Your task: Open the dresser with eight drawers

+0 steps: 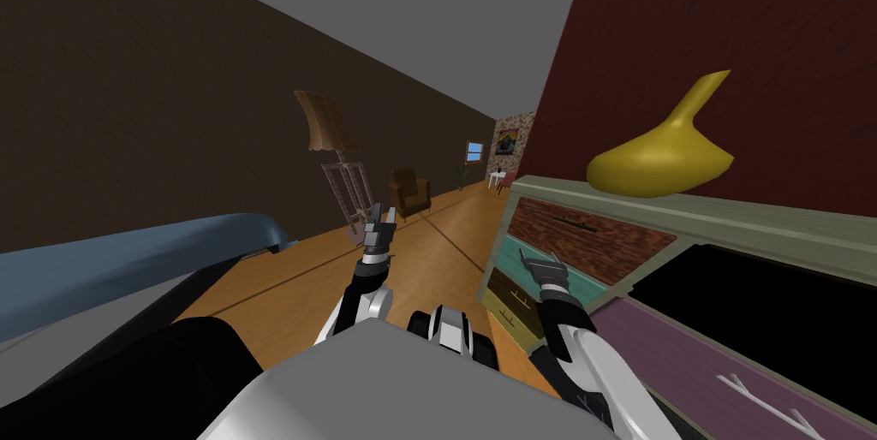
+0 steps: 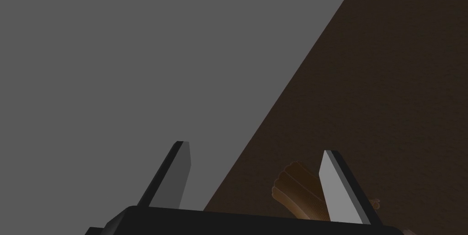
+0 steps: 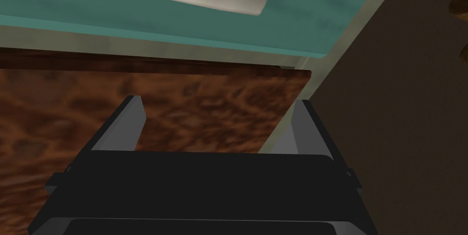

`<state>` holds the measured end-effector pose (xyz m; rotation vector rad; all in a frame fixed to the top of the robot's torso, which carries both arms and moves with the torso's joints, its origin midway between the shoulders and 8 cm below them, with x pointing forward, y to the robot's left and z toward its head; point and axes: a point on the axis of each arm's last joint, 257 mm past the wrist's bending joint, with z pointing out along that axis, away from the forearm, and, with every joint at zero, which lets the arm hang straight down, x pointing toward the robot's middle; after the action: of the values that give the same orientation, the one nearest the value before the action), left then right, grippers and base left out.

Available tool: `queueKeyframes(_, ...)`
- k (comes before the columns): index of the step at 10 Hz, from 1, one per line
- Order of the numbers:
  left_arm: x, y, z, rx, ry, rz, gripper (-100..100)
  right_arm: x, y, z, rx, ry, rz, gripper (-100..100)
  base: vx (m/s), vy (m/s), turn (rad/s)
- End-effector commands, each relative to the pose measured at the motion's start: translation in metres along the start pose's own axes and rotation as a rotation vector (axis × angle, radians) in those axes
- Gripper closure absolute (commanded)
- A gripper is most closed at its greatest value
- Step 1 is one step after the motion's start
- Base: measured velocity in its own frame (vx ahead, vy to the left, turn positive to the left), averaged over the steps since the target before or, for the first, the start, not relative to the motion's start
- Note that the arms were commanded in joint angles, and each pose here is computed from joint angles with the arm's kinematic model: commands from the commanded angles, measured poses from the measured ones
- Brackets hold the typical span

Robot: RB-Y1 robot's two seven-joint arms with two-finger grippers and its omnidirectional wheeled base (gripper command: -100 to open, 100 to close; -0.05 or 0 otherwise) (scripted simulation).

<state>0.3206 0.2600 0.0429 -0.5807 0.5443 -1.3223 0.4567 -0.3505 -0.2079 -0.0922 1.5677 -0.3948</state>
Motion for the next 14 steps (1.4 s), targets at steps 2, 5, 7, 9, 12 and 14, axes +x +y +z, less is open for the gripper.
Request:
queueKeyframes(2,0.0,0.0,0.0,0.0,0.0,0.0,0,0.022,-0.005,-0.003,0.028,0.042,-0.075,-100,0.007,0.021,-0.002)
queueKeyframes(5,0.0,0.0,0.0,0.0,0.0,0.0,0,0.034,-0.012,-0.003,0.055,0.065,-0.151,-100,-0.001,0.005,0.005)
queueKeyframes(7,0.0,0.0,0.0,0.0,0.0,0.0,0,0.033,-0.012,-0.003,0.056,0.063,-0.164,-100,0.002,0.019,-0.001)
queueKeyframes(9,0.0,0.0,0.0,0.0,0.0,0.0,0,0.043,-0.019,-0.004,0.081,0.084,-0.241,-100,-0.001,0.025,0.0)
queueKeyframes(12,0.0,0.0,0.0,0.0,0.0,0.0,0,0.053,-0.026,-0.006,0.105,0.103,-0.316,-100,-0.008,0.016,-0.009)
queueKeyframes(14,0.0,0.0,0.0,0.0,0.0,0.0,0,0.071,-0.037,-0.01,0.147,0.145,-0.424,-100,-0.009,0.017,-0.012)
